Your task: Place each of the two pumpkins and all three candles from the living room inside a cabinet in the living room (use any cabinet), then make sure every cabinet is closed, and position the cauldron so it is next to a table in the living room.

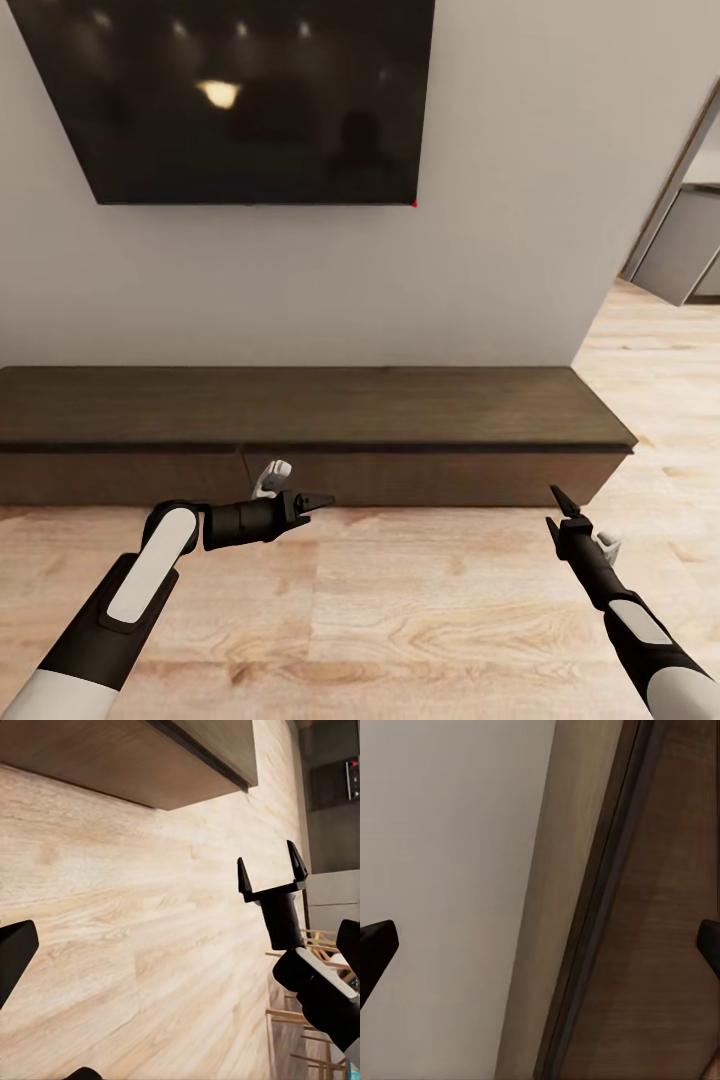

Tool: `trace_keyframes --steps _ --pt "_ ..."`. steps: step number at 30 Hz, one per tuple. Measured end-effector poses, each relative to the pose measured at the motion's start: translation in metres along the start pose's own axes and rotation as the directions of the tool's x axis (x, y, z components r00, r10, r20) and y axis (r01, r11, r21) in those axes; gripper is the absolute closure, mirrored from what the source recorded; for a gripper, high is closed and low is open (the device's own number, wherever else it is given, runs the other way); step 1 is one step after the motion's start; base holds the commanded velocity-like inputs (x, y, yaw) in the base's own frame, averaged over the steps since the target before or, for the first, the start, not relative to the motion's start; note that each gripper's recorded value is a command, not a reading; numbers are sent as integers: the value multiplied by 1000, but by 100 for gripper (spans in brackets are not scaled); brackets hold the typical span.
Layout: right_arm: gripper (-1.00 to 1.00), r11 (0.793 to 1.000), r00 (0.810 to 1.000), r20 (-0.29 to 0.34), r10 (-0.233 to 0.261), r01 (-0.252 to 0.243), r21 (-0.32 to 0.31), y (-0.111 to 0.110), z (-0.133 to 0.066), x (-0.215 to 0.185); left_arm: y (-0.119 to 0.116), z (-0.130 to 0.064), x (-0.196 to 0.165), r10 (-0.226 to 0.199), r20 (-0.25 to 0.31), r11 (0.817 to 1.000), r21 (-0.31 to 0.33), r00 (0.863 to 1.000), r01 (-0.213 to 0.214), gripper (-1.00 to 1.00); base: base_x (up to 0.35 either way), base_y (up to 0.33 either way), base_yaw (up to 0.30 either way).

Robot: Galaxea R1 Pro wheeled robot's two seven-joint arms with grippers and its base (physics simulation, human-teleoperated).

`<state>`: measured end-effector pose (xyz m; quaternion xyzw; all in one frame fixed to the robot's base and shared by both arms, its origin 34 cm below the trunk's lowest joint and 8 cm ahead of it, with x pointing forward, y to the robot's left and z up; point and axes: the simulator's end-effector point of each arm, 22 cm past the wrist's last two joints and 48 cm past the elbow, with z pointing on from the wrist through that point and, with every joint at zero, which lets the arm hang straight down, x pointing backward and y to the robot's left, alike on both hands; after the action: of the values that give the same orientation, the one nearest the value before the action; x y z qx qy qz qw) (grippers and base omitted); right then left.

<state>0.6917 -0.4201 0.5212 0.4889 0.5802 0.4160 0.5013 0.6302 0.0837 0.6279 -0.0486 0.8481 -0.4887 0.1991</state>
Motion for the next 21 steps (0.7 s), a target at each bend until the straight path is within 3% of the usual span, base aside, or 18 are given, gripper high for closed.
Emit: trace_keyframes --steps 10,16,21 --pt "-100 1000 1000 0 2 -2 -8 -20 -1 5 17 8 10 2 1 1000 1 1000 -2 -100 0 0 0" --pt "-100 995 1000 1 1 -1 -97 -13 -3 6 27 12 16 4 1 1000 3 1000 -4 -100 0 0 0" --pt "-100 993 1000 1 1 -1 -114 -12 -4 6 28 13 18 3 2 1000 4 1000 -3 -100 0 0 0"
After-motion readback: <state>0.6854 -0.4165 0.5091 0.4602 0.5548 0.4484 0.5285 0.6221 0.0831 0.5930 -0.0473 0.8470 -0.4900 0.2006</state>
